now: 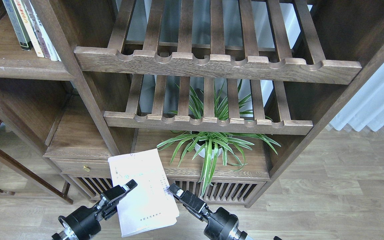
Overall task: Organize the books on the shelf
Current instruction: 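Carry the white booklet with the left gripper to the side shelf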
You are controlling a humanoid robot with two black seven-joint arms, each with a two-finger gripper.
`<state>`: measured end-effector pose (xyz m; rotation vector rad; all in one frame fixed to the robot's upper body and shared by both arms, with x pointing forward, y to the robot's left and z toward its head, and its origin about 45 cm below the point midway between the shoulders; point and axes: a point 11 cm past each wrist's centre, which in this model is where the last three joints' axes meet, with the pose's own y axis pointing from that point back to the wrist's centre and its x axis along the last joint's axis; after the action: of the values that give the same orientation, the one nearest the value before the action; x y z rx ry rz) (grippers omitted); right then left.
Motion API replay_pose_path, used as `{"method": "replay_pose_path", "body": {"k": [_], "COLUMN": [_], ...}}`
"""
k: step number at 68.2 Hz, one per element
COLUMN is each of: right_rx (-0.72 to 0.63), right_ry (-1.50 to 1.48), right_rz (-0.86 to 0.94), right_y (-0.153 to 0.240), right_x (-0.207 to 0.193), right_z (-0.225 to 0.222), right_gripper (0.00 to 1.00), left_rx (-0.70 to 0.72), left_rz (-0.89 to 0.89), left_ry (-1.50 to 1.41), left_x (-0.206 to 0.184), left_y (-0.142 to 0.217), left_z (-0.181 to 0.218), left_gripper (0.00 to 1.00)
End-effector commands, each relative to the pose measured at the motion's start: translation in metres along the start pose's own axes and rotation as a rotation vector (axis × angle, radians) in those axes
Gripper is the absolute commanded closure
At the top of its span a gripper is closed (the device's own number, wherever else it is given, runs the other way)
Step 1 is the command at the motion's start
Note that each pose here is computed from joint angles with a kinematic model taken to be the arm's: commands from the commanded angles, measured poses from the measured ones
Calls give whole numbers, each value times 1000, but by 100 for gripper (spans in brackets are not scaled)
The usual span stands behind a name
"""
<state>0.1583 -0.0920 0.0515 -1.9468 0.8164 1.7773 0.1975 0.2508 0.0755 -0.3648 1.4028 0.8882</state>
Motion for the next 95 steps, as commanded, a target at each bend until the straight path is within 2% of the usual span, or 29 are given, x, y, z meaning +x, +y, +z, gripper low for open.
{"method": "replay_pose_path", "body": {"k": [1,3,18,38,52,70,95], "right_rx": [2,2,0,-1,1,1,-1], "right_ry": [-4,-8,-12,-14,-17,-18,-19], "right_rz": [5,9,36,44,57,59,61], "right_y": [1,3,6,8,10,10,11], "right_x": [1,3,11,13,17,18,18], "right_z": [1,2,4,5,4,5,6], "right_gripper": [0,0,0,0,0,0,0], "left_rx": [-62,-97,-201,-339,-385,-472,-565], "left_rz": [-3,-9,-10,-40,-18,-3,26], "left_ry": [-66,-103,-236,-426,-574,-683,-764], "left_x": [-13,-23,-56,-110,-148,-181,-204], "left_y": [21,34,78,113,143,169,192], "left_z": [36,53,106,172,214,250,286], "left_gripper": [90,90,89,90,89,89,90]}}
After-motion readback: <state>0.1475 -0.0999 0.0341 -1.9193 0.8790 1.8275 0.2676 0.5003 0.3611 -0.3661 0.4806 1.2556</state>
